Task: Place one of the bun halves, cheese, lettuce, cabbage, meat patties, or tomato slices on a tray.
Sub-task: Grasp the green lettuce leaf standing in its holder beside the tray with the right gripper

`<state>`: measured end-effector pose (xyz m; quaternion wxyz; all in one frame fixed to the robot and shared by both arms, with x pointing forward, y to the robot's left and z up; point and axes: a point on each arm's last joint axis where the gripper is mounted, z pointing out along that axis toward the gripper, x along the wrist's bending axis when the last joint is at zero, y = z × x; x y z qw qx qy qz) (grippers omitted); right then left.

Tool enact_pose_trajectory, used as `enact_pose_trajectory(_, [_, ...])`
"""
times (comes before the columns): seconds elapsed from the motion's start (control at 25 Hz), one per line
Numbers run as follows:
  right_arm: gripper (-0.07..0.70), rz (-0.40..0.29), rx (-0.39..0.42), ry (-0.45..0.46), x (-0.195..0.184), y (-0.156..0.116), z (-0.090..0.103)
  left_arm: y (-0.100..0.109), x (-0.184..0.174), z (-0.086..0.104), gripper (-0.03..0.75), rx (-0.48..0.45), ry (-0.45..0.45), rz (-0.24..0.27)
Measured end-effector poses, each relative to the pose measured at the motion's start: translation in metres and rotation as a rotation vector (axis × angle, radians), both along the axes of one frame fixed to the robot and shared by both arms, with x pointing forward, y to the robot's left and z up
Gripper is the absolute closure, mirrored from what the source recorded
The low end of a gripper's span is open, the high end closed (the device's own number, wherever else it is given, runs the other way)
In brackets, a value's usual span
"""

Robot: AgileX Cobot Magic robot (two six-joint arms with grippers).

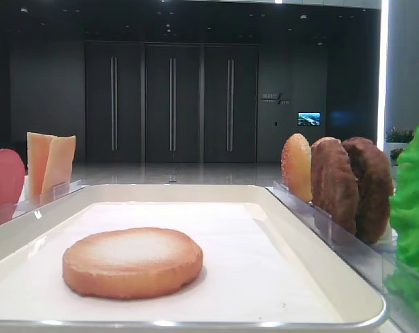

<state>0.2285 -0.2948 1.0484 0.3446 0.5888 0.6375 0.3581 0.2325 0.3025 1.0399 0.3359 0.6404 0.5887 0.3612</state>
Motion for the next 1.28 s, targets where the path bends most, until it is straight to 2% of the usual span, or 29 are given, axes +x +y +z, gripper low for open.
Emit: enact_pose_trajectory(1.28, [0.240, 0.013, 0.028, 0.001, -0.0001, 0.0021, 0.0001, 0.0000, 0.0000, 0.0000, 0.244, 0.000, 0.000, 0.000])
